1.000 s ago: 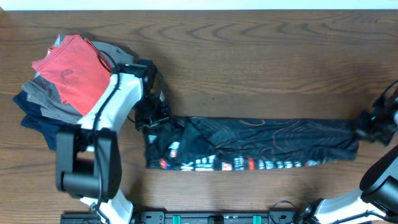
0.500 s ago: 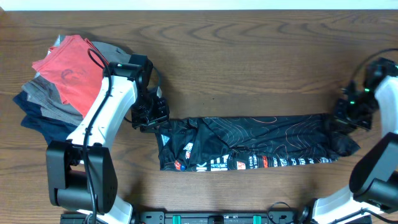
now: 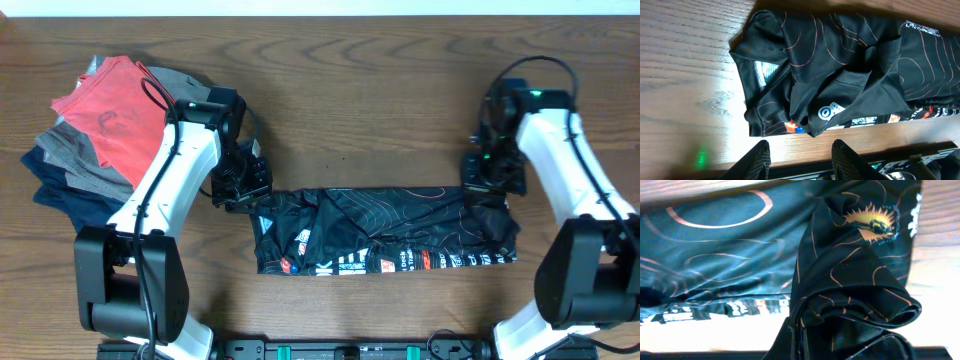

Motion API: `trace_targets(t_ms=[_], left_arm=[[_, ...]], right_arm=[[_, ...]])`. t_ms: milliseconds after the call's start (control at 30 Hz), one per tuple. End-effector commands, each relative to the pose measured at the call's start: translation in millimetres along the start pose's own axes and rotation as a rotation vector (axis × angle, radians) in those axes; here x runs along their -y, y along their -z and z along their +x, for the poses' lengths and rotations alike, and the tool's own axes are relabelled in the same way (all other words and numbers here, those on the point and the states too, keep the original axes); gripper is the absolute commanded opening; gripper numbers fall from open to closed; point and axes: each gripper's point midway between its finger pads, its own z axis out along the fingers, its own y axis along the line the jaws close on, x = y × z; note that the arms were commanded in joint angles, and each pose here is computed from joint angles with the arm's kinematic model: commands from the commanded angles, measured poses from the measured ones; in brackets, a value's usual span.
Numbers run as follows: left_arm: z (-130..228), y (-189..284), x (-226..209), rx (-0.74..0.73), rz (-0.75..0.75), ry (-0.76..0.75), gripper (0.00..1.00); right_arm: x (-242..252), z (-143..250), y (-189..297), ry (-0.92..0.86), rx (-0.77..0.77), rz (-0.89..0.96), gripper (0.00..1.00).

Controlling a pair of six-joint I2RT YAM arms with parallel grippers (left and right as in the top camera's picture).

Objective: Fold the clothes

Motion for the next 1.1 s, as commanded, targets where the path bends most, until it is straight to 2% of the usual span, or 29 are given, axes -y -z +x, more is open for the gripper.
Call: trace_targets(t_ms=[0,500,567,633,933,1067], left_arm=[[-2.6,4.6,1.2,0.012,0.004,-0.014,0.42],[-2.4,4.6,1.1,0.012,0.003,-0.013,0.42],[-2.4,4.6,1.1,0.012,0.004,-0.013,0.42],[-2.4,4.6,1.1,0.012,0.004,-0.013,0.42],[-2.4,4.6,1.1,0.012,0.003,-0.013,0.42],[-1.9,4.4,1.0,0.010,0.003,-0.013,0.43]], right_arm=[[-19.5,3.4,0.5,-0.020,0.006,0.004,0.01],[-65.6,18.0,-4.9,0.062,0.021,0.029,0.02],[-70.1,19.7,-5.5,0.078,0.022,0.029,0.20],[-78.6,20.4,-6.0,0.096,0.024,0.004,0.28],[-84.3,21.2,-6.4,0.151,0.027,-0.008,0.29],[-55.4,12.7,-3.9,0.074,0.078,0.155,0.31]])
